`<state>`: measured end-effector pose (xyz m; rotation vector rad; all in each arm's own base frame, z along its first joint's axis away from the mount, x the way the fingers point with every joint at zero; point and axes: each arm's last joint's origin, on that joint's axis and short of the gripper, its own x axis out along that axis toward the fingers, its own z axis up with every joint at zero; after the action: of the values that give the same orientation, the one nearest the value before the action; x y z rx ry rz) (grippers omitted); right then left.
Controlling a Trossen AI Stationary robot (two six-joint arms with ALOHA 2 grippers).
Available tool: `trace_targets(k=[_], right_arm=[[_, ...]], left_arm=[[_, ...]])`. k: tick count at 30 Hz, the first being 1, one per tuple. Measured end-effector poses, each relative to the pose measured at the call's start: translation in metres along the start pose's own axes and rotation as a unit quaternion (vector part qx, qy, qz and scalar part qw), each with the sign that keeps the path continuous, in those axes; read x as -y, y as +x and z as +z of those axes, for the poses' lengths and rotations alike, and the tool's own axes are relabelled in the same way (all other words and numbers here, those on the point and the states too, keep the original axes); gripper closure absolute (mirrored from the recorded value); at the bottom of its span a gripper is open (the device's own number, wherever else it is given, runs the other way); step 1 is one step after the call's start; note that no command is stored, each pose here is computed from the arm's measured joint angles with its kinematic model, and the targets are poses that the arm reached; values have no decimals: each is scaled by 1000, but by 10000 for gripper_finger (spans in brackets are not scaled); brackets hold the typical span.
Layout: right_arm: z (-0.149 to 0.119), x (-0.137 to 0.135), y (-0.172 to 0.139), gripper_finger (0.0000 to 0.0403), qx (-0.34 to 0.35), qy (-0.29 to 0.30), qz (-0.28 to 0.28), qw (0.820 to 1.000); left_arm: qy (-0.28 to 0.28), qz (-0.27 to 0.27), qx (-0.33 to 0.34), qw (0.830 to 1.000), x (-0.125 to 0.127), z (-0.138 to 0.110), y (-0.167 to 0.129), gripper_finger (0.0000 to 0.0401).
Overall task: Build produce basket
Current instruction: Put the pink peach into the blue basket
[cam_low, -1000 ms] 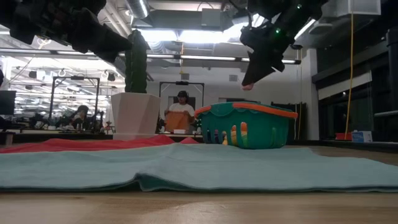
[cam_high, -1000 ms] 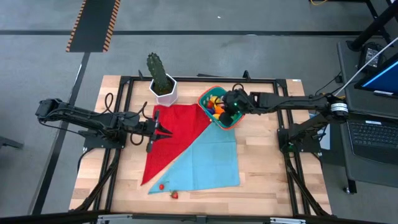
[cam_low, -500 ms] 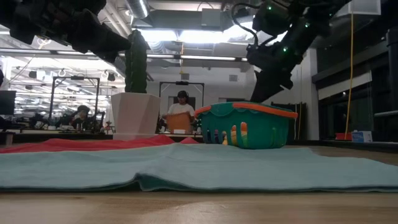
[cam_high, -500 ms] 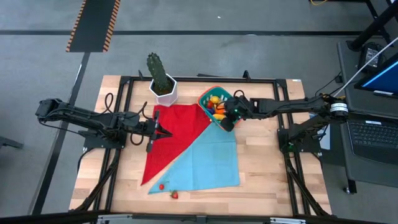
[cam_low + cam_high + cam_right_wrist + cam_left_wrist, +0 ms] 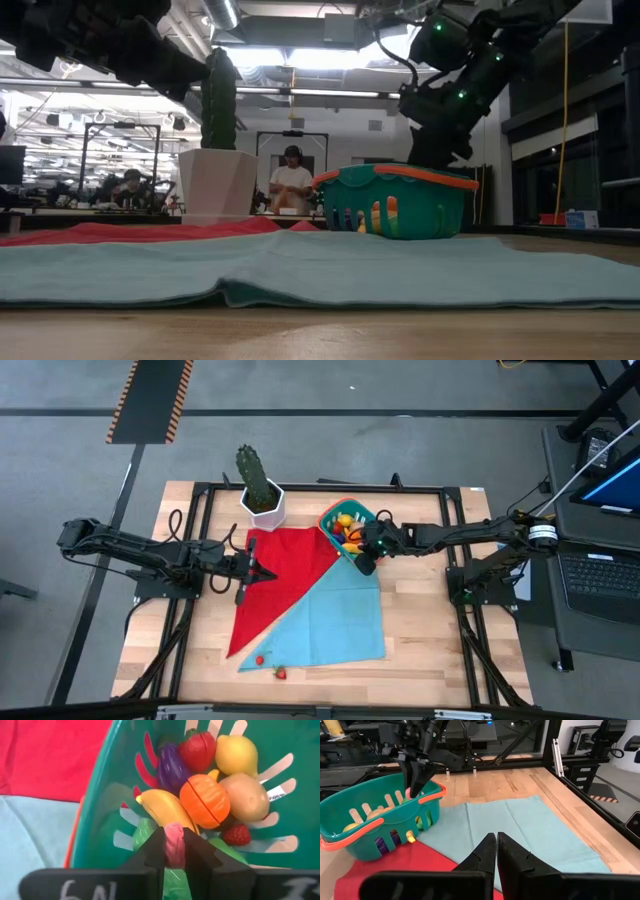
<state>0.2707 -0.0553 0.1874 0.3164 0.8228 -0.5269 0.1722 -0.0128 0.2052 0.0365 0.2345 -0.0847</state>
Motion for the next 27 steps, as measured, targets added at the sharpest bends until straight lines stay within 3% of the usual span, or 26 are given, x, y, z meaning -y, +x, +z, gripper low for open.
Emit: trace_targets(k=[11, 27], right_arm=[[0, -2, 0, 320, -8, -38, 30, 999], [1, -2, 0, 317, -6, -12, 30, 999]], left_arm=[[-1, 0, -6, 1000, 0, -1, 0, 362], [-1, -1, -21, 1000, 0, -4, 0, 327]])
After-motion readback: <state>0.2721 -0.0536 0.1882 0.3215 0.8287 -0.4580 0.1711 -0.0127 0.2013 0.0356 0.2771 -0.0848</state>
